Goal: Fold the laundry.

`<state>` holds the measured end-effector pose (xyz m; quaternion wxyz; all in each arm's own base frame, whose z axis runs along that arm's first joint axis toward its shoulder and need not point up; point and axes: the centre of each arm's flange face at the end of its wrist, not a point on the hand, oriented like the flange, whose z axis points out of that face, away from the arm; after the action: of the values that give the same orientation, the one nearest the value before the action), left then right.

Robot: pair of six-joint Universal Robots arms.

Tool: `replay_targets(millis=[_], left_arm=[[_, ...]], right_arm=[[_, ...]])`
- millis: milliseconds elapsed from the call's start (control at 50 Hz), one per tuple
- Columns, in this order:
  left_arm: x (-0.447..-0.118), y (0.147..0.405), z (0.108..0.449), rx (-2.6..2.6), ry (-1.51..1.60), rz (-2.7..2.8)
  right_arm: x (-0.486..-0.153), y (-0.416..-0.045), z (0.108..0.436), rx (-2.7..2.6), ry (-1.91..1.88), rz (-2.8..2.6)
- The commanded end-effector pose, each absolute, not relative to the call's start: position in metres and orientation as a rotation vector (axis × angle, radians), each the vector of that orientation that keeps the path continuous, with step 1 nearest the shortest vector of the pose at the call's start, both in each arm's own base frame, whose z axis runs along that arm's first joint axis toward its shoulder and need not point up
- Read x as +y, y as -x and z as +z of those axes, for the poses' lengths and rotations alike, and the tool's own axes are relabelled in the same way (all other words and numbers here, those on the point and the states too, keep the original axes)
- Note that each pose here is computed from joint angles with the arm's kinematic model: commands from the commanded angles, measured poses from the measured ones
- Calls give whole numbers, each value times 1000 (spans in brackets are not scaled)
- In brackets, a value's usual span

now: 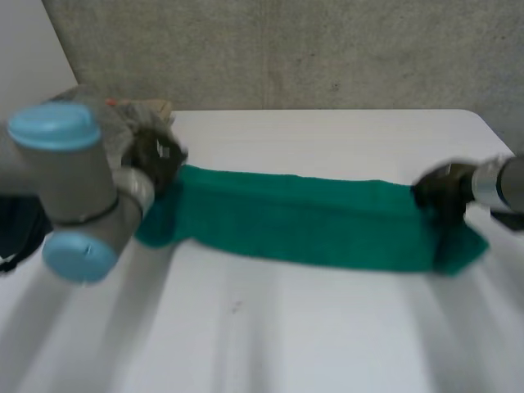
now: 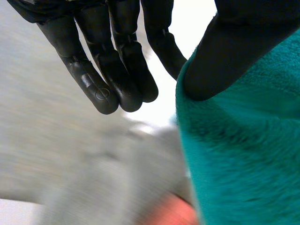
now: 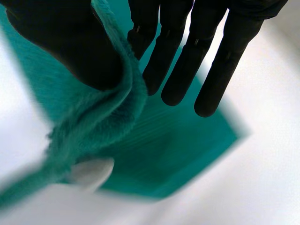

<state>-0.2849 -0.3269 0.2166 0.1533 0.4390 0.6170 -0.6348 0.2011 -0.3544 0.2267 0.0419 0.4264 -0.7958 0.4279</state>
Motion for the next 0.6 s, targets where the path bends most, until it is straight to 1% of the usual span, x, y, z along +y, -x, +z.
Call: replay_targets(millis=[20, 80, 100, 120, 160, 200, 240, 260, 320, 340, 380, 400, 460, 480, 520, 540, 580, 600], left_arm=[[-360, 296, 375, 1261, -735, -2373], [-357, 286, 419, 1128, -546, -2493], [-352, 282, 439, 1072, -462, -2551], [-349, 280, 446, 1051, -432, -2572], [-347, 279, 450, 1055, -419, -2588], [-348, 280, 439, 1122, -467, -2562], [-349, 280, 427, 1188, -510, -2531], [-350, 280, 414, 1250, -552, -2494], [-350, 280, 392, 1347, -620, -2430], [-350, 280, 376, 1408, -657, -2386], [-350, 278, 359, 1468, -694, -2337], [-349, 276, 341, 1527, -726, -2291], [-345, 274, 316, 1608, -775, -2231], [-340, 275, 295, 1665, -827, -2183], [-334, 276, 273, 1726, -885, -2133], [-326, 277, 251, 1781, -947, -2088], [-318, 278, 227, 1838, -1015, -2037], [-311, 279, 204, 1891, -1074, -1988]], right_arm=[[-405, -202, 348, -1890, -760, 2088], [-404, -200, 385, -1704, -642, 2291], [-402, -200, 403, -1584, -595, 2405], [-400, -200, 409, -1539, -579, 2447], [-397, -201, 418, -1456, -572, 2516], [-391, -204, 417, -1407, -615, 2554], [-388, -206, 410, -1425, -661, 2555], [-386, -209, 400, -1461, -711, 2547], [-386, -212, 382, -1533, -762, 2522], [-386, -213, 368, -1595, -787, 2491], [-386, -214, 352, -1671, -813, 2449], [-385, -214, 333, -1762, -837, 2391], [-383, -214, 303, -1902, -880, 2292], [-380, -213, 282, -1995, -908, 2216], [-377, -213, 261, -2077, -941, 2137], [-374, -212, 240, -2150, -971, 2053], [-368, -211, 220, -2226, -1004, 1965], [-362, -208, 204, -2284, -1029, 1888]])
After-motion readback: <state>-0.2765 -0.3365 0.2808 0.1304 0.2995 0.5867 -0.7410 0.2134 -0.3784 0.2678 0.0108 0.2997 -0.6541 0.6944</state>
